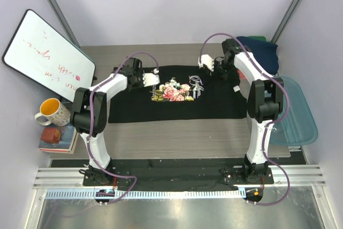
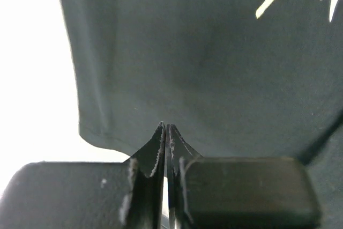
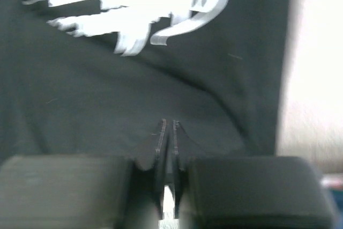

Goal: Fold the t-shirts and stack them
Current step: Fold the flattened tshirt in 1/3 of the way

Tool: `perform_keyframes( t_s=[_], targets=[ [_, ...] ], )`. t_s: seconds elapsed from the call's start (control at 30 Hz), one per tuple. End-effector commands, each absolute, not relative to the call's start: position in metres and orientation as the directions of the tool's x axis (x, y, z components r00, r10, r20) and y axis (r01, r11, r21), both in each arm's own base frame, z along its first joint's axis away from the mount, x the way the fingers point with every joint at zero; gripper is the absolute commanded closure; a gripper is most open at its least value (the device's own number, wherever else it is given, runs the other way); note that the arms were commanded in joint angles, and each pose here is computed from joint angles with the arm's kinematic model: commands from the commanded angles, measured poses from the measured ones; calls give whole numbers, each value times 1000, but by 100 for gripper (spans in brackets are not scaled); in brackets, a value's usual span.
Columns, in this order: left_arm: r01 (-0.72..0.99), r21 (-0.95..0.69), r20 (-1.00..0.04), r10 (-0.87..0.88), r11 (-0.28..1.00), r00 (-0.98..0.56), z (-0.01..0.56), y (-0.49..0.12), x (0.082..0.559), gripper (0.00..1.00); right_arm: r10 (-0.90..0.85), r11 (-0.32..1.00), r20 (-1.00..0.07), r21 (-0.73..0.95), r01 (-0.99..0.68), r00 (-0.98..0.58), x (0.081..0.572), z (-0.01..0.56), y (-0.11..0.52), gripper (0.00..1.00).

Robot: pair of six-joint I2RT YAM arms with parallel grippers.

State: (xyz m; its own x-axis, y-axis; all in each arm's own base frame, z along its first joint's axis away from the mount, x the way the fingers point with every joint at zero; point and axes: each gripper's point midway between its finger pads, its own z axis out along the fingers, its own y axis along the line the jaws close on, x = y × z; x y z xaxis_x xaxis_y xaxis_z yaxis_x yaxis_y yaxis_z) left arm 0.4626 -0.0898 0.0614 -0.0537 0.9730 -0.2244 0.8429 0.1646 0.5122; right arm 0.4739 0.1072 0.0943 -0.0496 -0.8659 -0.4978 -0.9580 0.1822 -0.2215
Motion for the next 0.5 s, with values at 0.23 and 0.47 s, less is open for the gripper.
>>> perform_keyframes(
  t_s=[0.23,0.47],
  targets=[
    [849,515,-499,847,119,184,114,-200,488,100,-876,-164,-457,-20,-986,155,378,85,118,97],
    [886,459,-561,796,67,230,86,-245,496,100,-878,-146,-459,-11,-989,134,380,76,125,99]
  ],
)
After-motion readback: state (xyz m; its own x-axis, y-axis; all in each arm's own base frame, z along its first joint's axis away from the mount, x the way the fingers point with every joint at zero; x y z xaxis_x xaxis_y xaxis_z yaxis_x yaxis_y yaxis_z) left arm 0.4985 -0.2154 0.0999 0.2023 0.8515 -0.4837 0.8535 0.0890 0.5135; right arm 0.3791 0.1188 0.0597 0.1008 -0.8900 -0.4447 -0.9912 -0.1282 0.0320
